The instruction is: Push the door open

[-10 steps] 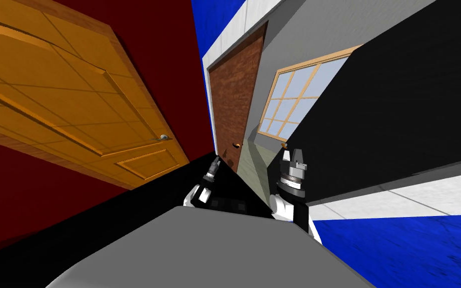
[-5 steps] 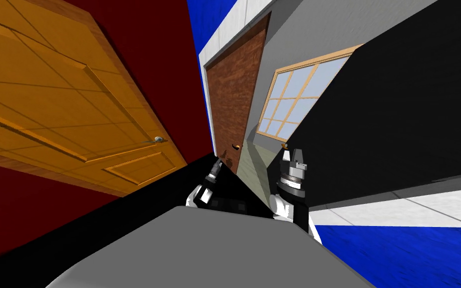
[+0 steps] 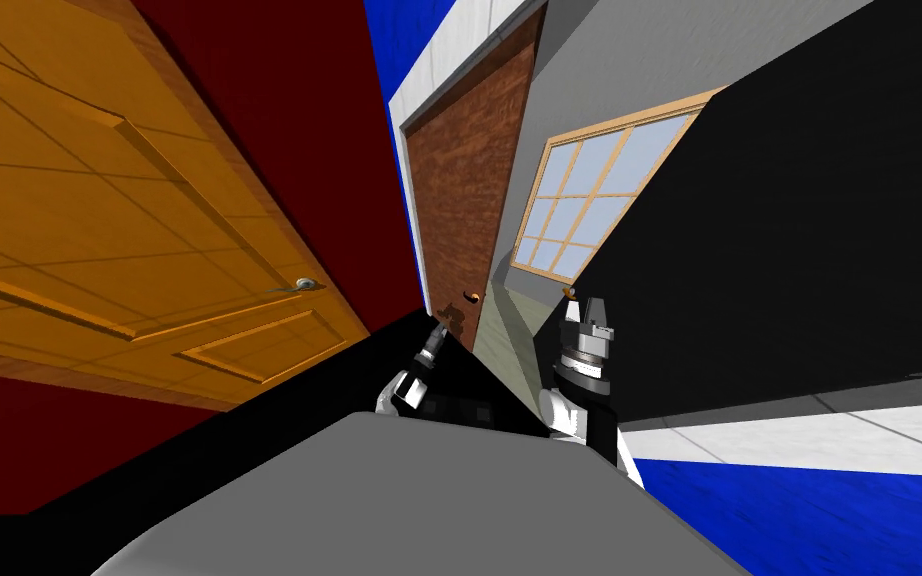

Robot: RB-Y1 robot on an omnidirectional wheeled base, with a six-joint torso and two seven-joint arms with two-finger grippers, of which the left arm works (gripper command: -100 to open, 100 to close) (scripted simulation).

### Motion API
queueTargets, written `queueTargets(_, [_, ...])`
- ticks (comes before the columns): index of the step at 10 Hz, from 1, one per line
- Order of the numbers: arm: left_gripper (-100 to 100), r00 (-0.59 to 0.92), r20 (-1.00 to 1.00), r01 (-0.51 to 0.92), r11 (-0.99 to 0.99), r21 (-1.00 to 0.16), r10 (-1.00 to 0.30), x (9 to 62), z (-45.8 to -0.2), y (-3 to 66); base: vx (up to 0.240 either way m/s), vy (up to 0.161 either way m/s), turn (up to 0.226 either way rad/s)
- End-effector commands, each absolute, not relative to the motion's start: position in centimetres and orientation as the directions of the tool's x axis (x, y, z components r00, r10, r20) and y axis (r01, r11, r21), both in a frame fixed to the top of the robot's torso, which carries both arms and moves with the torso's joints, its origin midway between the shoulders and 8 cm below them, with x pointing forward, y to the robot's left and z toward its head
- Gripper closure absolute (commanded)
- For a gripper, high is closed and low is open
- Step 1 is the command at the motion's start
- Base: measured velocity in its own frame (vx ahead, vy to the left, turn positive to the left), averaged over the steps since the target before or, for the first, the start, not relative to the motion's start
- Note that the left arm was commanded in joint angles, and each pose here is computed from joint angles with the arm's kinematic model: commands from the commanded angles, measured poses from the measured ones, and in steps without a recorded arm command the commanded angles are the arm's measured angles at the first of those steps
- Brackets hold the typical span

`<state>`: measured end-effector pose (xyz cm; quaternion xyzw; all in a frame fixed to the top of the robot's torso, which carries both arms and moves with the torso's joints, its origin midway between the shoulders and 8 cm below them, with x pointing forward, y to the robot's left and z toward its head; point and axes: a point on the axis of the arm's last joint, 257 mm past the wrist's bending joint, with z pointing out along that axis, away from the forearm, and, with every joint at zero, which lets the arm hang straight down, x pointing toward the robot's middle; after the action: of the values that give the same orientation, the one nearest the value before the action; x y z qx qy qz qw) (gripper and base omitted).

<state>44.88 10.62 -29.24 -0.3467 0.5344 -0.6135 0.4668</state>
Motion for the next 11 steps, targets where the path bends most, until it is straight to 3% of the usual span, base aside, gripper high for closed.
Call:
queueTargets(1, [-100,-0.339,-0.070,0.186,0.006,-0.982,-0.938,44.8,-30.1,10.1,0.123,0.066,-0.085])
queueTargets(11, [-100,-0.421,-0.046,0.098,0.005,-0.995,-0.906,44.0,-34.8,6.5,0.109,0.052,-0.064])
